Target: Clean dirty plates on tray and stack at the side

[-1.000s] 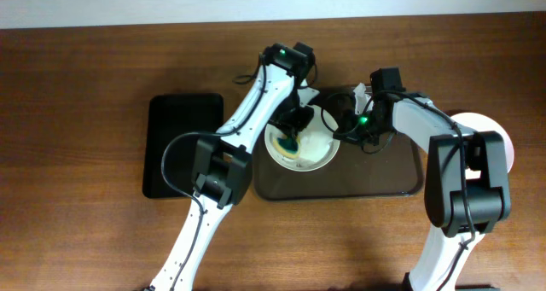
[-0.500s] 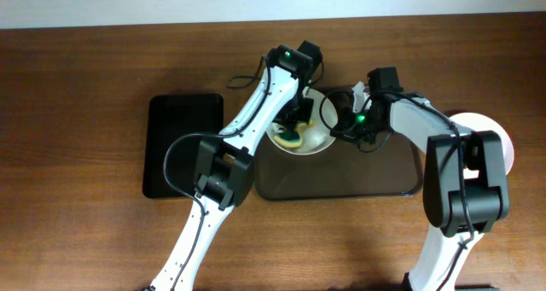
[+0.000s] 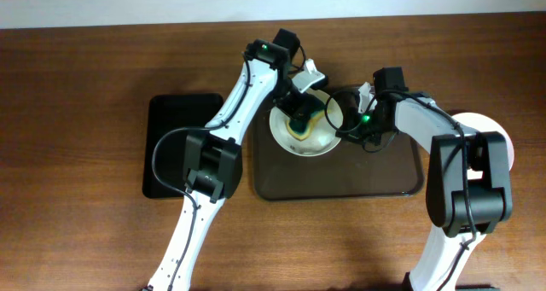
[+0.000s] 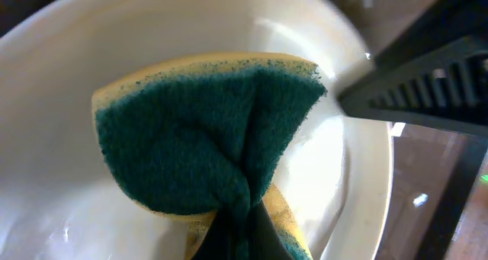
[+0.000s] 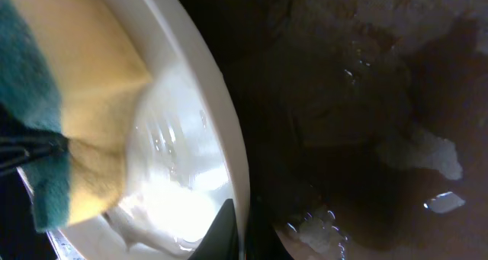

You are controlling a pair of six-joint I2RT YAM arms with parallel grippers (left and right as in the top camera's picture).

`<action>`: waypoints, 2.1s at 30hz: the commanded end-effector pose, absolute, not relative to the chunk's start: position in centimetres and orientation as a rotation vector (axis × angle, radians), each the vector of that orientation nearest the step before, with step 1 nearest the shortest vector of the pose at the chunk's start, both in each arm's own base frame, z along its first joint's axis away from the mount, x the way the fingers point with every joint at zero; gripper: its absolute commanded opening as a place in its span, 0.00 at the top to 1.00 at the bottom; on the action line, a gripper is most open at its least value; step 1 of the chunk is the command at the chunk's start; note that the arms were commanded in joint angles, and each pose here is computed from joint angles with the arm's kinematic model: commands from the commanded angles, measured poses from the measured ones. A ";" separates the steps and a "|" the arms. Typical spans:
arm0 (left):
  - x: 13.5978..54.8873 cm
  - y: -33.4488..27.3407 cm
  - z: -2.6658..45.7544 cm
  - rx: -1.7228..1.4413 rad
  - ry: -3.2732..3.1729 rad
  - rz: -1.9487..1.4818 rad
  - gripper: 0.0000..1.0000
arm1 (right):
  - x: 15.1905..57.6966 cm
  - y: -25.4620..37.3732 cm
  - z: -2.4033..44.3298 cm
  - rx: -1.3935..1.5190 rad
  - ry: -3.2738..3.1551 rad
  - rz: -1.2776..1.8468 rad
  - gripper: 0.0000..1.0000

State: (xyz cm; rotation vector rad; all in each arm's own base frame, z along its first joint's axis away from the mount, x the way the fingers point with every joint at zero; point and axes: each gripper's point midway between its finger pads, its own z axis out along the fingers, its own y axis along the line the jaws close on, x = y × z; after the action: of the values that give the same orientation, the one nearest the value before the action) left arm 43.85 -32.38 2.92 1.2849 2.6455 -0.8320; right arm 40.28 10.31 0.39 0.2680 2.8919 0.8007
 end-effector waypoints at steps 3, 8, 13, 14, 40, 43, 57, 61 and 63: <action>48.2 -31.5 -0.4 0.878 2.801 -0.482 1.00 | 38.8 10.5 -1.2 0.198 2.947 0.758 0.96; 51.2 -23.1 -0.7 0.183 2.862 0.241 1.00 | 38.8 10.5 -1.2 0.195 2.946 0.758 0.96; 45.1 -30.5 -0.9 0.787 2.982 -0.452 1.00 | 38.8 10.5 -1.2 0.195 2.947 0.758 0.96; 43.1 -32.6 0.1 0.973 2.918 -0.712 1.00 | 38.8 10.5 -1.2 0.195 2.946 0.758 0.96; 50.1 -17.5 17.2 0.205 2.783 -0.152 1.00 | 36.6 5.2 8.9 0.070 2.883 0.021 0.96; 50.3 -15.7 19.7 0.153 2.743 -0.200 1.00 | 35.9 4.2 14.5 0.093 2.662 -0.412 0.96; 51.1 -12.2 20.8 0.059 2.722 -0.180 1.00 | 33.5 9.9 28.2 -0.129 1.819 -1.185 0.96; 51.1 -12.2 20.8 0.059 2.722 -0.180 1.00 | 33.5 10.0 27.9 -0.087 1.826 -1.138 0.96; 51.1 -12.2 20.8 0.060 2.721 -0.180 1.00 | 33.8 10.7 25.9 -0.106 1.930 -1.030 0.96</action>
State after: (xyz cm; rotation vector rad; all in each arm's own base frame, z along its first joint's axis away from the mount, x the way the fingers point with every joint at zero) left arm 51.36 -12.26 18.23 0.0377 2.7785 -0.1629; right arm 33.80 10.30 25.90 -0.1651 1.8880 -1.1514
